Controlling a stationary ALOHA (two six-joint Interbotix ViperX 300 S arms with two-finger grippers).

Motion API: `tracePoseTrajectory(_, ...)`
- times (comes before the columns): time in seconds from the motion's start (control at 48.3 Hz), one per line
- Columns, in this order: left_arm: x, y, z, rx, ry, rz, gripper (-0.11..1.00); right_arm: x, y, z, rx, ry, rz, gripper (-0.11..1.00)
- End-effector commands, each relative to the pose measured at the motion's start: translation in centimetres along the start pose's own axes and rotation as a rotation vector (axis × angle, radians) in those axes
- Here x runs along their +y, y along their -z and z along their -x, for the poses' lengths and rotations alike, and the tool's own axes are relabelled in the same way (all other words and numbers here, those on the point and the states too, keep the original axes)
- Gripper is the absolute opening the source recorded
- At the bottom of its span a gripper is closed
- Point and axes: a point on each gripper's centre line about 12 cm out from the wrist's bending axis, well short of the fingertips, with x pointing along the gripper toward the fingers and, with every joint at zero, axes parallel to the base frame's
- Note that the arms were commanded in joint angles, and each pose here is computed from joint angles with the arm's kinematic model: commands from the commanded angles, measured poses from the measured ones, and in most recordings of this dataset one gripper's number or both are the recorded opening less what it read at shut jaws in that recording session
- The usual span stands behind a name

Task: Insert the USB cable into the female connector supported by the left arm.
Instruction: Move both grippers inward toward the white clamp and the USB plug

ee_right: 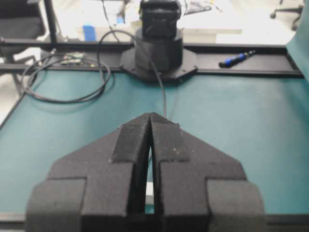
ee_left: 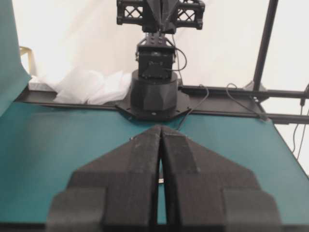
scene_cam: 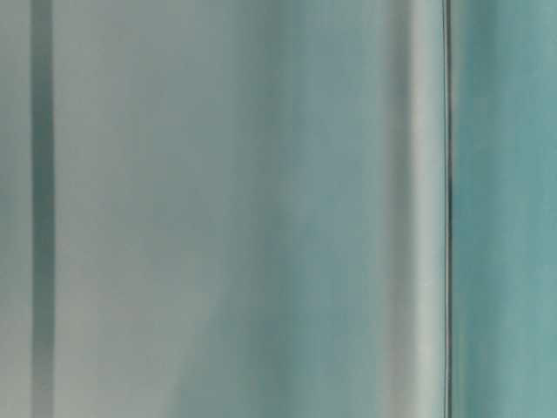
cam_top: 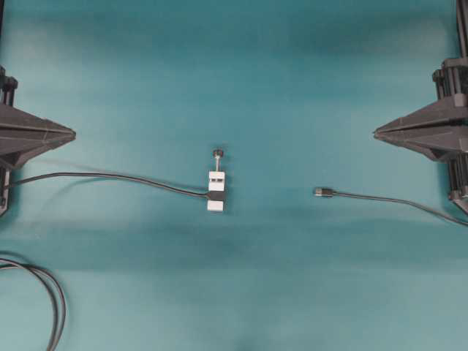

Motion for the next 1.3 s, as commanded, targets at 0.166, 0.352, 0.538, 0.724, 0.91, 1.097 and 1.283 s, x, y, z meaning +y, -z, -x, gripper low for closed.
tracePoseTrajectory(0.166, -0.1, -1.6, -0.4, -0.057, 0.003, -0.009, 0.02, 0.0, -0.8, -0.2, -0.018, -0.003, -0.009, 0.0)
tracePoseTrajectory(0.352, -0.3, -0.6, -1.4, 0.083, 0.009, 0.012, 0.01, 0.0, -0.9, -0.6, 0.066, -0.002, -0.015, 0.0)
tracePoseTrajectory(0.538, -0.3, 1.1, -3.1, 0.261, 0.004, 0.021, 0.01, 0.0, -0.1, -1.3, 0.221, -0.001, -0.02, 0.0)
tracePoseTrajectory(0.724, -0.3, 3.0, -4.4, 0.373, 0.002, 0.02, 0.16, 0.0, 0.3, -1.6, 0.244, 0.001, -0.021, 0.0)
tracePoseTrajectory(0.91, -0.2, 3.9, -4.8, 0.41, 0.001, 0.021, 0.67, 0.2, 0.9, -2.1, 0.279, -0.005, -0.04, 0.0)
tracePoseTrajectory(1.097, -0.2, 5.0, -4.4, 0.463, -0.001, 0.018, 0.77, 0.9, 3.1, -3.4, 0.397, -0.021, -0.077, 0.0)
tracePoseTrajectory(1.283, -0.2, 7.3, -4.5, 0.614, -0.003, 0.016, 0.83, 1.0, 6.0, -4.6, 0.523, -0.011, -0.105, 0.0)
